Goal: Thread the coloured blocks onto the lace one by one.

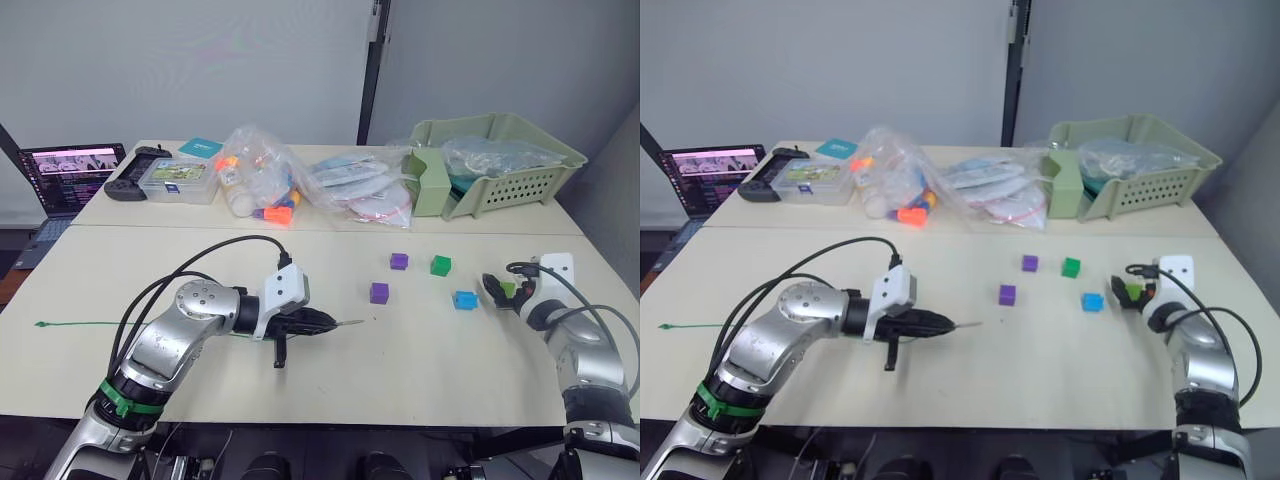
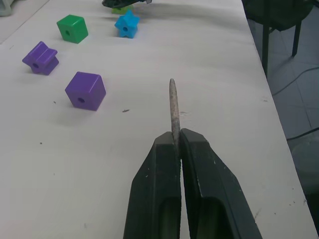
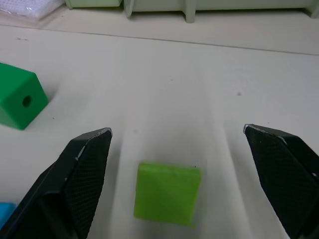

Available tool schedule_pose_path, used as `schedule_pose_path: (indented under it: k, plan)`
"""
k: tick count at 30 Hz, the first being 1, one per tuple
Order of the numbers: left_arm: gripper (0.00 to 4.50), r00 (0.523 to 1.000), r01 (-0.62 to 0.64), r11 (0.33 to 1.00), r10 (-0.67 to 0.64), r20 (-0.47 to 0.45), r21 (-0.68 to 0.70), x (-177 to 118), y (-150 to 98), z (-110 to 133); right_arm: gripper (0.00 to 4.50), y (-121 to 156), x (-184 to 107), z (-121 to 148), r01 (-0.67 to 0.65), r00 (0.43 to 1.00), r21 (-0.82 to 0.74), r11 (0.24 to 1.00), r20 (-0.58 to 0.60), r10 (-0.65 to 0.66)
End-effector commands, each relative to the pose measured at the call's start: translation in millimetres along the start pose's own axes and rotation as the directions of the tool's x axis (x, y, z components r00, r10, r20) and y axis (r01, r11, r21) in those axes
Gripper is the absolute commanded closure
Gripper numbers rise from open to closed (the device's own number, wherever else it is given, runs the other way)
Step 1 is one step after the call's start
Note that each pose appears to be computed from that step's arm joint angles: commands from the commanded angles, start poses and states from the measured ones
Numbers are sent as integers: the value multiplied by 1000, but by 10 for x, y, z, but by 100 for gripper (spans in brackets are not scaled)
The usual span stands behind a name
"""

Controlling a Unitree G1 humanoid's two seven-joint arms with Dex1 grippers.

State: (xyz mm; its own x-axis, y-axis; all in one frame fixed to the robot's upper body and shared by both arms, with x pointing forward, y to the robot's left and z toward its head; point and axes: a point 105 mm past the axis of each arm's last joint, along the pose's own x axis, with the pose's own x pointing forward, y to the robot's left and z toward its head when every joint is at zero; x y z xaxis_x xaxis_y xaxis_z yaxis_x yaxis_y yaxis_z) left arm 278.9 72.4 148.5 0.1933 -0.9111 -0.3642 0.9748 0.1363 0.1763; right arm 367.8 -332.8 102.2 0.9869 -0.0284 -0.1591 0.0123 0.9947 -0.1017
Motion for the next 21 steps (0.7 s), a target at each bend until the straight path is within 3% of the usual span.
schedule_pose_path:
  k: [1,10,17,21]
  plan:
    - [450,999,-19,998,18,27,54,-50,26,132,26,0,34,57,5,999,17,1000,37,-6]
    - [450,999,-12,998,10,39,60,-16,28,163,325,30,46,8,-6,999,40,999,54,4]
    - [450,999,3,999,-5,41,53,8,36,145,332,76,-197,640,-44,962,18,999,269,37]
    - [450,999,16,999,-18,37,45,78,51,83,332,598,-472,794,-174,939,60,983,312,148]
